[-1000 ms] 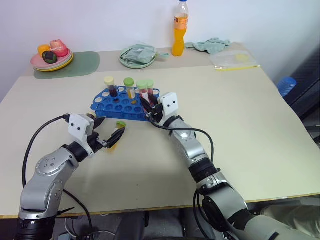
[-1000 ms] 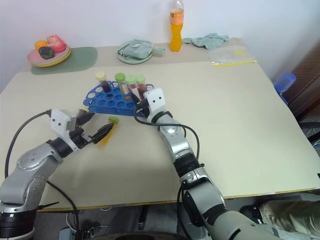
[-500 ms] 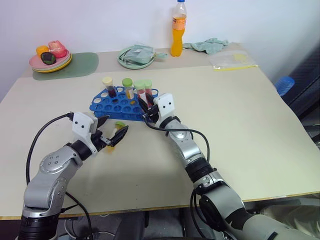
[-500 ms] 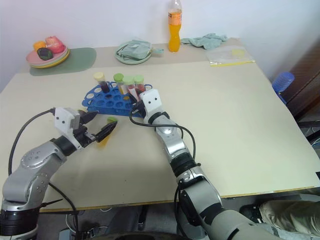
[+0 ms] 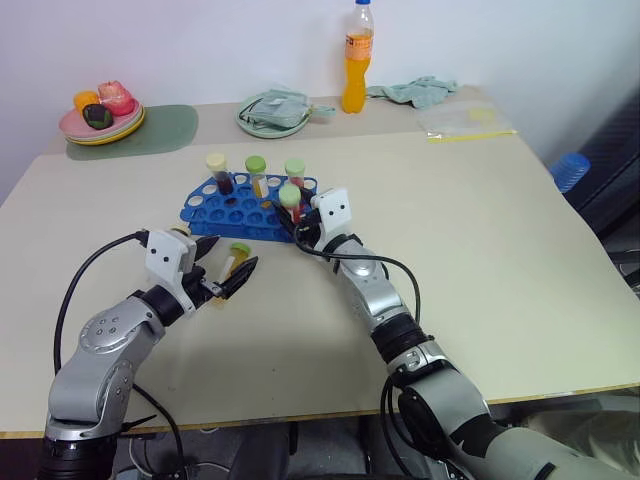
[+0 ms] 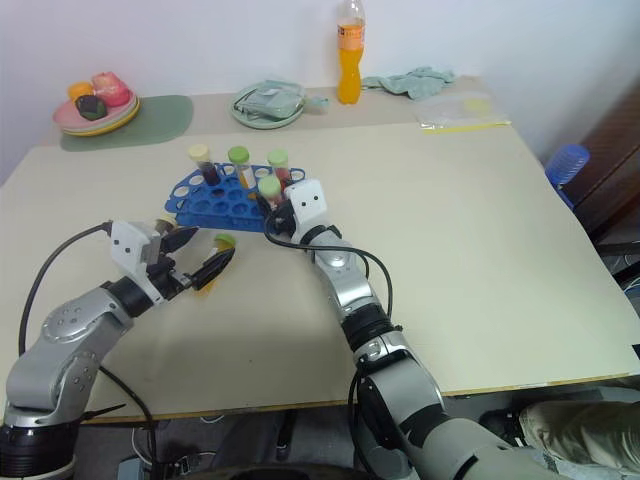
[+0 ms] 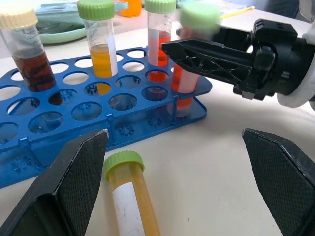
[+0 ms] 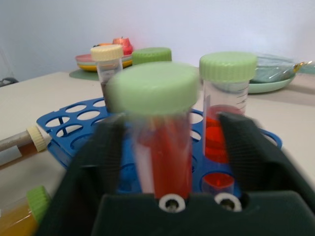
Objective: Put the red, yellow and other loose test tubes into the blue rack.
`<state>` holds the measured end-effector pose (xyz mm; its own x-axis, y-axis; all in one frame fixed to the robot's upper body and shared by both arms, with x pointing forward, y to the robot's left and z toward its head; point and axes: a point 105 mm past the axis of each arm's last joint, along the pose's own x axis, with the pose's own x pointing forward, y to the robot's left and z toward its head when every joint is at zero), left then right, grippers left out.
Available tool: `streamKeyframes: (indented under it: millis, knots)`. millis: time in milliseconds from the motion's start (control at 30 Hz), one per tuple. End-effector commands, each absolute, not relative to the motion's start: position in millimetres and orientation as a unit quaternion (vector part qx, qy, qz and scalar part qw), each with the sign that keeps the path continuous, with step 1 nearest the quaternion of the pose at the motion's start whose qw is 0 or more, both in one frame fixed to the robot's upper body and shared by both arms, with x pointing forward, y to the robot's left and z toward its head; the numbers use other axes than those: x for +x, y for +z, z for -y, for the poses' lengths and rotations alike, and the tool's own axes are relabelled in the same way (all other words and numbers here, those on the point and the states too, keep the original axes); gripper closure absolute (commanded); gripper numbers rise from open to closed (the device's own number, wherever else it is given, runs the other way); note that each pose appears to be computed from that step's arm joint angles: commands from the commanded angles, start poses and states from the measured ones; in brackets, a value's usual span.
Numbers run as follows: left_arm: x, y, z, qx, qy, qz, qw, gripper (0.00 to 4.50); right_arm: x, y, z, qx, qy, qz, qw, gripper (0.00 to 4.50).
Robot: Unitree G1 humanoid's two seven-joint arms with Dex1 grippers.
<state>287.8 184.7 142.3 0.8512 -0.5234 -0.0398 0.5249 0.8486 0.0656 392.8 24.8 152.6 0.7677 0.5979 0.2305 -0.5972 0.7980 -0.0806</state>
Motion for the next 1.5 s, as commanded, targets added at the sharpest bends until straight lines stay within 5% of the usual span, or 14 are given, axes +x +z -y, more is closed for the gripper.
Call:
streamKeyframes:
  millis: [33, 200, 467, 833, 933, 1133, 1267, 1500]
  knots:
    - [290.0, 148.9, -195.8, 0.037, -0.246, 0.002, 0.968, 0.00, 374.6, 192.7, -26.1, 0.010, 0.339, 0.211, 0.917, 0.04]
    - [304.5, 143.0, -217.7, 0.061, -0.179, -0.077, 0.979, 0.00, 363.9, 203.4, 2.7, -0.009, 0.335, 0.229, 0.914, 0.04]
    - [312.0, 141.8, -209.8, 0.067, -0.129, -0.325, 0.934, 0.00, 346.6, 207.5, 54.8, -0.041, 0.399, 0.173, 0.900, 0.04]
    - [338.2, 128.1, -171.6, 0.077, -0.145, -0.401, 0.901, 0.00, 287.7, 173.1, 68.5, -0.147, 0.543, 0.048, 0.825, 0.04]
    - [340.8, 125.1, -174.6, 0.074, -0.123, -0.411, 0.900, 0.87, 285.6, 169.6, 67.4, -0.149, 0.542, 0.043, 0.826, 0.00]
    - [334.5, 131.1, -179.5, 0.091, -0.123, -0.413, 0.898, 3.74, 284.3, 167.6, 63.3, -0.148, 0.537, 0.045, 0.829, 0.00]
    - [312.6, 165.1, -183.1, 0.120, -0.184, -0.360, 0.907, 3.76, 286.5, 167.7, 61.9, -0.147, 0.536, 0.047, 0.830, 0.00]
    - [316.7, 256.7, -193.0, 0.127, -0.180, 0.029, 0.975, 3.76, 291.3, 160.7, 59.2, -0.140, 0.532, 0.040, 0.834, 0.00]
